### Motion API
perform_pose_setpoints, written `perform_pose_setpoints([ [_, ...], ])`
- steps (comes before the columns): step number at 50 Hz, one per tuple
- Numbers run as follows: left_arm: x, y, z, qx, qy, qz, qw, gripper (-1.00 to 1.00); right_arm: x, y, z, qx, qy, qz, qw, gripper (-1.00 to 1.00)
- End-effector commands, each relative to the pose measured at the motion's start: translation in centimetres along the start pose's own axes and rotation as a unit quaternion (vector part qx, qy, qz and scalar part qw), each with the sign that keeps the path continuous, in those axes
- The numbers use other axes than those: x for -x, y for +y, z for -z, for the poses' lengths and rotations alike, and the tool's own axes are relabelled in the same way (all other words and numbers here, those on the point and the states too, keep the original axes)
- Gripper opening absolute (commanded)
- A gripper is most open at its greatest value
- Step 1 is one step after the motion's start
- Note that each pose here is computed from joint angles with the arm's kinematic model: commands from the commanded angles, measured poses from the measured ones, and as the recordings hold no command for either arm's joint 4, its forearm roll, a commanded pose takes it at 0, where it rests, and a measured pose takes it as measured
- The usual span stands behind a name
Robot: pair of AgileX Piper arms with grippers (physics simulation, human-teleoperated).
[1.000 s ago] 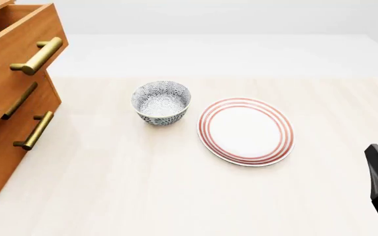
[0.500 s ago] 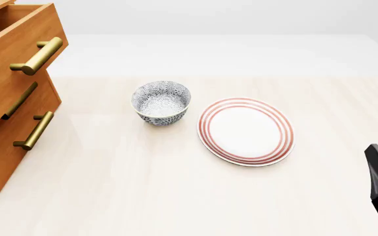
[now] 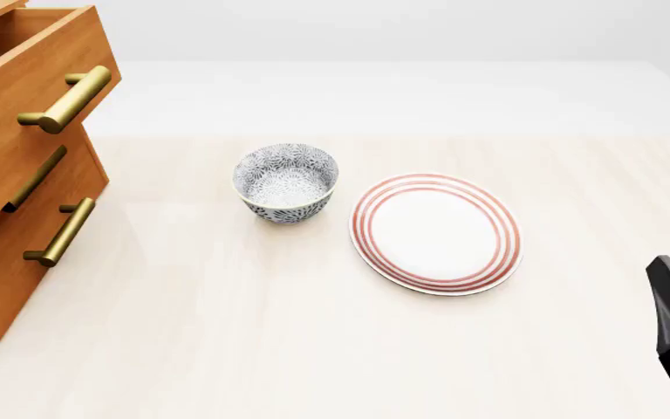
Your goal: Open the top drawer of the cabinet.
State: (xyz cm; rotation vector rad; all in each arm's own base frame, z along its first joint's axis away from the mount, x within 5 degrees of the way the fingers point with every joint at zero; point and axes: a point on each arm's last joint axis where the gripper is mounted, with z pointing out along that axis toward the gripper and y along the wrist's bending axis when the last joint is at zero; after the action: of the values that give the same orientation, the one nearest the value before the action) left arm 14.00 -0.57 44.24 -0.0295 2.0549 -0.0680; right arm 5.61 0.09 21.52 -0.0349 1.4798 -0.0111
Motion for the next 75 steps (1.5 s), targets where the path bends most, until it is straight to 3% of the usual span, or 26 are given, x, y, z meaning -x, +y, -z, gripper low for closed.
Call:
perform_pose_setpoints([
  [1, -0.5, 0.4, -0.4, 0.011, 0.009, 0.003, 0.9999, 1.0, 0.0, 0.0, 0.0, 0.0, 0.0, 0.0, 1.0, 1.0],
  [50, -1.8, 1.6, -1.8, 0.044, 0.02, 0.001, 0.9988, 1.0, 0.0, 0.0, 0.0, 0.0, 0.0, 0.0, 1.0, 1.0],
  [75, -1.1, 1.7, -3.4, 0.045, 0.027, -0.005, 0.9986, 1.0, 0.0, 0.0, 0.0, 0.0, 0.0, 0.0, 1.0, 1.0],
])
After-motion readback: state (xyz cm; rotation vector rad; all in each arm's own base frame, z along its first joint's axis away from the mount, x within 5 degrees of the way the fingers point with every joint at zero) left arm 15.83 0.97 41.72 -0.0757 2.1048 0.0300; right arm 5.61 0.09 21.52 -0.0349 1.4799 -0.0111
